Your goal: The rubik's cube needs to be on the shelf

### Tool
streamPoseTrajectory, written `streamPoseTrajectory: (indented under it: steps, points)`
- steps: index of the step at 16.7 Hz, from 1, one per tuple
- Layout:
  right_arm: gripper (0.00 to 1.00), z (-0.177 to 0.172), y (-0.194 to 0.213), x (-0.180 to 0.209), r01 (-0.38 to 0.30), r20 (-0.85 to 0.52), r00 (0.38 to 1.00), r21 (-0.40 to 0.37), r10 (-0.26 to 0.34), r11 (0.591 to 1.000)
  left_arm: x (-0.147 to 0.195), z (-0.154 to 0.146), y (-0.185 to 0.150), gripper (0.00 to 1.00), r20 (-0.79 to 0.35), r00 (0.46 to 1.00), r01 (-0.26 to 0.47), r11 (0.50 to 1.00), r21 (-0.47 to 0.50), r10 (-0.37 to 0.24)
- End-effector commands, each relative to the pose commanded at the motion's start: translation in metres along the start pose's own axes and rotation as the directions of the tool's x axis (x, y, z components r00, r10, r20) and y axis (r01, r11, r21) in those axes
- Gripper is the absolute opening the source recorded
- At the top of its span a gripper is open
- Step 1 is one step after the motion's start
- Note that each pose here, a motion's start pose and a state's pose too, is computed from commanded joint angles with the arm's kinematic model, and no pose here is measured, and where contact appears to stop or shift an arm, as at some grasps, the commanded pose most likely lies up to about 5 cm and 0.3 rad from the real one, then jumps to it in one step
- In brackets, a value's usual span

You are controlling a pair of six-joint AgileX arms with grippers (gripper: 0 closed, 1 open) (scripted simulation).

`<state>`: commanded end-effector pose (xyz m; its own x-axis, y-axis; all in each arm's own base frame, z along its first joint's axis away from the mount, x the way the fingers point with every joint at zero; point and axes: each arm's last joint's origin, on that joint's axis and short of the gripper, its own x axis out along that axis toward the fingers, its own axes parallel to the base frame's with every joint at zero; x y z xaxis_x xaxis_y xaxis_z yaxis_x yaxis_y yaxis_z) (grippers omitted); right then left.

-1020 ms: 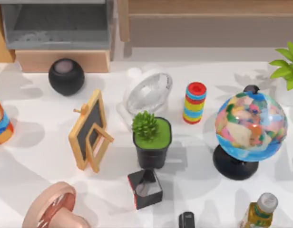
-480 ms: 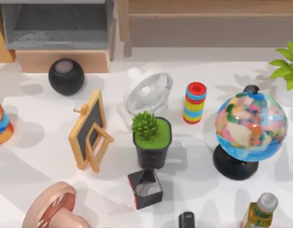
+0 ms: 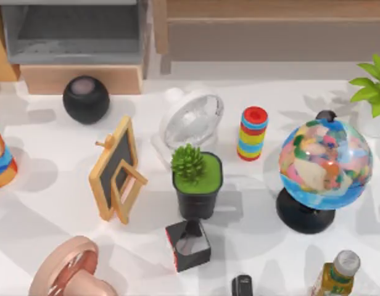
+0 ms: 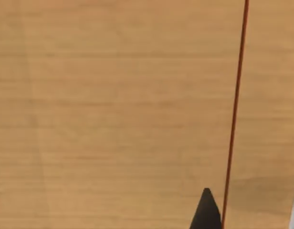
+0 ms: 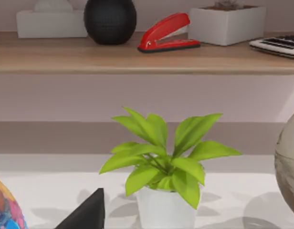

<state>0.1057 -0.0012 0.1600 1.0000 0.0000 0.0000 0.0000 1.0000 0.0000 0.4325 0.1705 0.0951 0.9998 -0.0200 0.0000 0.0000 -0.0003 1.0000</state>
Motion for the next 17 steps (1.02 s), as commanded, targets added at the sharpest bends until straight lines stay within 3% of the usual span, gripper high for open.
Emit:
streamPoseTrajectory:
  steps: [2,3,12,17]
  points:
    - [1.00,0.000,0.000,0.000,0.000,0.000,1.000,0.000,0.000,1.000,0.000,0.000,0.000,0.02,0.000,1.000,0.000,1.000,0.000,0.000]
    - [1.00,0.000,0.000,0.000,0.000,0.000,1.000,0.000,0.000,1.000,0.000,0.000,0.000,0.00,0.000,1.000,0.000,1.000,0.000,0.000]
    - [1.00,0.000,0.000,0.000,0.000,0.000,1.000,0.000,0.000,1.000,-0.002,-0.002,-0.005,0.00,-0.004,1.000,0.016,1.000,-0.012,-0.016]
    - [1.00,0.000,0.000,0.000,0.000,0.000,1.000,0.000,0.000,1.000,-0.033,-0.002,-0.005,0.00,0.001,1.000,0.019,1.000,-0.014,-0.019]
